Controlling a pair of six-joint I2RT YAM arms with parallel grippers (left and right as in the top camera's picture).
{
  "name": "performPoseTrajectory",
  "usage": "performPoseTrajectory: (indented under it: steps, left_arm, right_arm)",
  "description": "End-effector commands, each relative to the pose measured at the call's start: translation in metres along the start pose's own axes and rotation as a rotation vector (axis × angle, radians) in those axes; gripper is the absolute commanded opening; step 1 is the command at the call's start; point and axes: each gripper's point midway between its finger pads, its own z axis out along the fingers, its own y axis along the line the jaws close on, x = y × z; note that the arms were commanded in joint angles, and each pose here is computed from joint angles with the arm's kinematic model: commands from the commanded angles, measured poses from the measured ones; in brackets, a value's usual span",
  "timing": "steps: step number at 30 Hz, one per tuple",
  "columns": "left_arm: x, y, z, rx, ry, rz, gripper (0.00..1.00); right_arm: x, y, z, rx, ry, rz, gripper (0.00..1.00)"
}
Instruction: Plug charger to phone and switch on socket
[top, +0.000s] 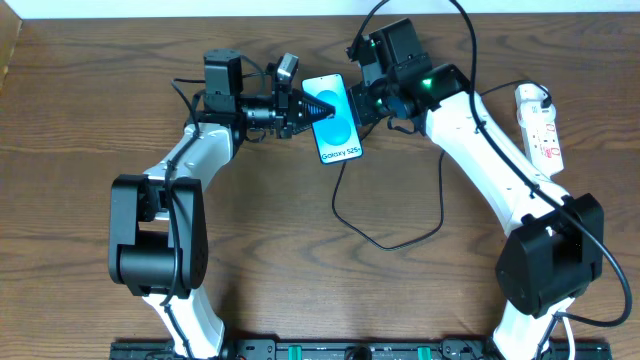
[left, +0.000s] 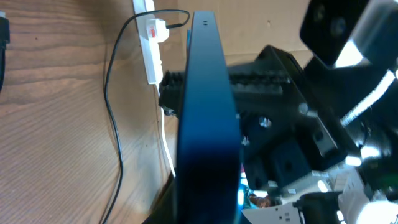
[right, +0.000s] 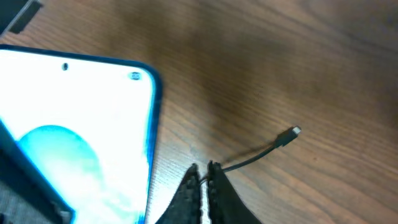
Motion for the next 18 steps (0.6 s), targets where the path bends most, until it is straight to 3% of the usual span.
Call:
performPoseTrajectory:
  steps: [1,18]
  left_arm:
    - [-0.006,0.003,-0.003,-0.013,-0.024,-0.025,0.07]
    - [-0.008,0.005,-0.003,-0.026,-0.040,-0.058,0.07]
  right_arm:
    - [-0.001,-0.002,0.000,0.013,0.000,0.006,0.01]
    - [0.001,0.026,0.021,-0.148,0.010,0.053,0.01]
